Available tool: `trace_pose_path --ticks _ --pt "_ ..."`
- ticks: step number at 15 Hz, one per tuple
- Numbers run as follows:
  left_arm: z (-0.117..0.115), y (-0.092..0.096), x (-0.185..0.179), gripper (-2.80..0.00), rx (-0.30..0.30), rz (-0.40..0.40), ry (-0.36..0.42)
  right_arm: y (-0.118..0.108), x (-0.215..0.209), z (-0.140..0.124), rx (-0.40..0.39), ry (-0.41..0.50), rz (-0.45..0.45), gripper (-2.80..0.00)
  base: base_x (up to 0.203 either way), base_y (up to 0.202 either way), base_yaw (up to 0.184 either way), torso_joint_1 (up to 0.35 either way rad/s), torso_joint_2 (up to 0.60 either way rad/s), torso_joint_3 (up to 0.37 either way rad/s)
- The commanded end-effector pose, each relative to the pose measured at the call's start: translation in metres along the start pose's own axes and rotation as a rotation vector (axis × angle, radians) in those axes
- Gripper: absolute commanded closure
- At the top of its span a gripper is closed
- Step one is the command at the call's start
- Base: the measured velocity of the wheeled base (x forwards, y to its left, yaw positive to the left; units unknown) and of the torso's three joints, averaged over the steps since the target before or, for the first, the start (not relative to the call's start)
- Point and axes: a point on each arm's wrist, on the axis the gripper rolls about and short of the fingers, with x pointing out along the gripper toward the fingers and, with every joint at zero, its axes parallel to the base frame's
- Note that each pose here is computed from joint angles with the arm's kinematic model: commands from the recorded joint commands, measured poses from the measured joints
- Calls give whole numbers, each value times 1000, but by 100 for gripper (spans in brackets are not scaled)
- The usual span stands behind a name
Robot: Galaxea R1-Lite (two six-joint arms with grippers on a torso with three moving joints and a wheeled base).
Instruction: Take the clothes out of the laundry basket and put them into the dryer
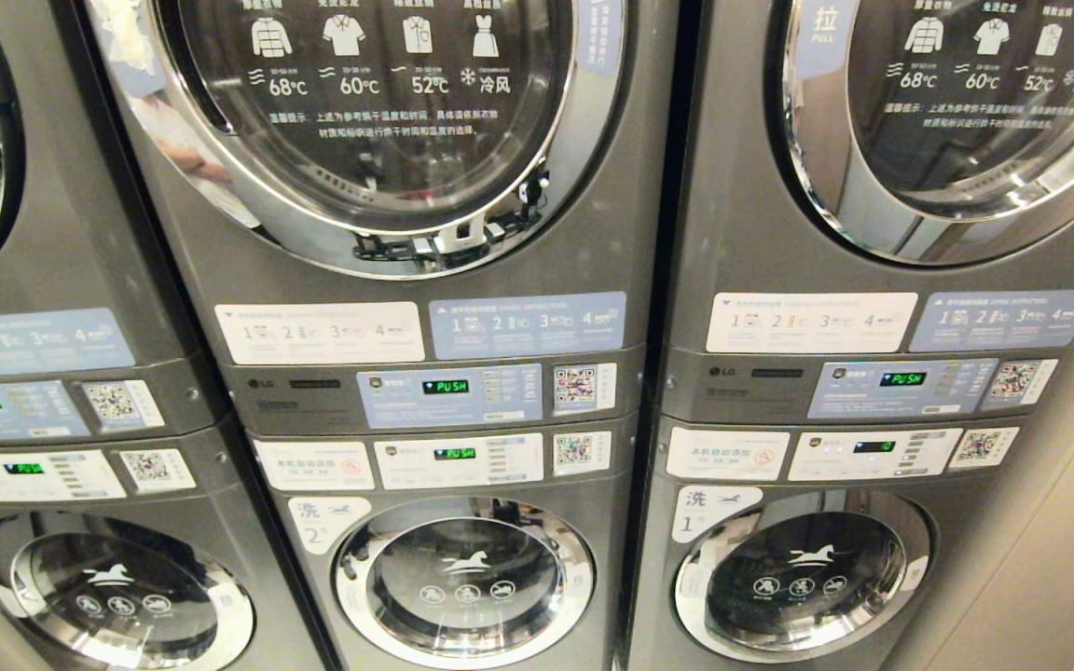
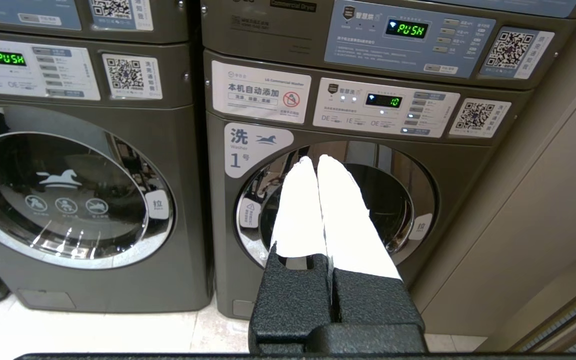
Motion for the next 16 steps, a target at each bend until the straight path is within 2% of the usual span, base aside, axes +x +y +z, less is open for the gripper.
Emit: trace_pose_path --ticks 1,3,6,7,16 --pt "-3 0 -1 0 6 -7 -18 0 0 0 -1 -1 1 0 0 0 0 0 0 0" --pt "-5 -1 -5 0 26 15 -61 0 0 0 2 -1 0 0 0 0 0 0 0 0" --pt "-14 -4 -18 0 42 68 -254 0 0 0 -5 0 -1 0 0 0 0 0 0 0" --pt "-15 -4 -19 0 43 83 -280 0 0 0 -2 0 -1 0 0 0 0 0 0 0" --pt "-15 -4 -17 0 15 105 -279 0 0 0 2 0 -1 0 0 0 0 0 0 0"
